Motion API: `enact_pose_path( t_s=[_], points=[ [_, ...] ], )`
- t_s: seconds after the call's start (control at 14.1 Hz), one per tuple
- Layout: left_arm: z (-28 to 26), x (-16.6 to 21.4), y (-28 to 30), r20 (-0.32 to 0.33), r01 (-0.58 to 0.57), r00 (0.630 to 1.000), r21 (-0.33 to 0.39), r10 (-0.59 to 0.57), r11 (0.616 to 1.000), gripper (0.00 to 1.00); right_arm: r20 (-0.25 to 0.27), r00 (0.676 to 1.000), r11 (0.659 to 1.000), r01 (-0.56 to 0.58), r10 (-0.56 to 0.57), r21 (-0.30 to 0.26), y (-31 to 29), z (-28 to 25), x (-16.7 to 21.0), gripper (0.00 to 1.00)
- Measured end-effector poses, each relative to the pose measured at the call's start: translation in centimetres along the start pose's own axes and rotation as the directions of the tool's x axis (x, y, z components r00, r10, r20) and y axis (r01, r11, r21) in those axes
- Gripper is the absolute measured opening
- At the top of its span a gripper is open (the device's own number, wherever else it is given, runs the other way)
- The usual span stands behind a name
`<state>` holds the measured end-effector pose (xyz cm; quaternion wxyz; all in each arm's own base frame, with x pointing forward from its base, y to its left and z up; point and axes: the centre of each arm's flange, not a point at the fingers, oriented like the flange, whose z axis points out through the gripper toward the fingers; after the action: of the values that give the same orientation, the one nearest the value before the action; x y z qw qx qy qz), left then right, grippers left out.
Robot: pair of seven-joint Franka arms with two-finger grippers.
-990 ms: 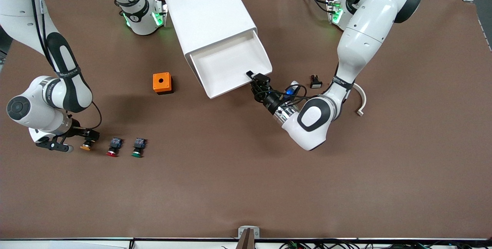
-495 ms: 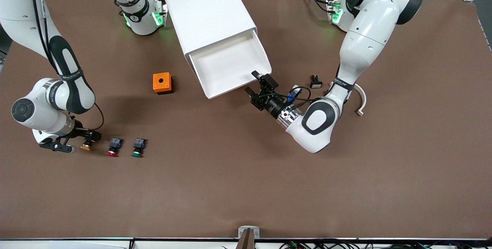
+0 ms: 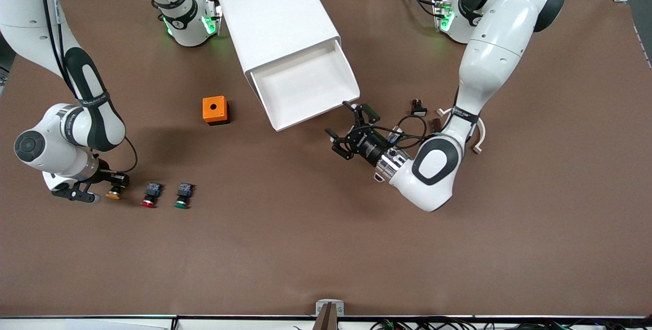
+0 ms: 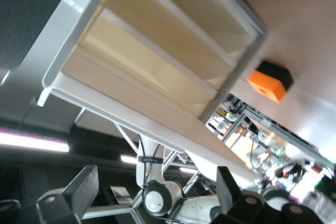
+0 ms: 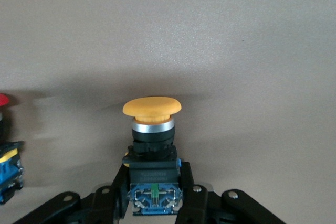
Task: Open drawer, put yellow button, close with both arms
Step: 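Grasp the yellow-capped button with the right gripper and lift it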
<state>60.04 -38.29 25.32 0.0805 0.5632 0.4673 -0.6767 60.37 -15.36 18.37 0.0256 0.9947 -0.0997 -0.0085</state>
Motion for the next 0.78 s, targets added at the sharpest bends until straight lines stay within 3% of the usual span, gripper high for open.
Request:
enact_pose_path(
  t_s=[0.14, 0.35, 0.49, 0.78],
  points=[
    [-1.2, -0.7, -0.4, -0.072, -0.149, 0.986, -0.013, 0.147, 0.989, 0.99, 0.049, 0.999, 1.000, -0.002, 0.002, 0.006, -0.5, -1.8, 0.7, 0.41],
    [-2.1, -3.0, -1.9, -0.220, -0.332, 0.920, 0.001, 0.324, 0.943, 1.00, 0.151, 0.986, 0.997, -0.070, 0.065, 0.026, -3.8, -9.4, 2.0, 0.41],
    [-3.1, -4.5, -2.6, -0.324, -0.408, 0.865, -0.014, 0.382, 0.913, 1.00, 0.167, 0.979, 0.991, -0.128, 0.120, 0.042, -8.1, -15.0, 1.7, 0.41],
    [-4.9, -6.5, -3.0, -0.461, -0.506, 0.782, -0.076, 0.420, 0.859, 1.00, 0.246, 0.938, 0.960, -0.268, 0.242, 0.077, -17.2, -23.2, -2.5, 0.41]
  ],
)
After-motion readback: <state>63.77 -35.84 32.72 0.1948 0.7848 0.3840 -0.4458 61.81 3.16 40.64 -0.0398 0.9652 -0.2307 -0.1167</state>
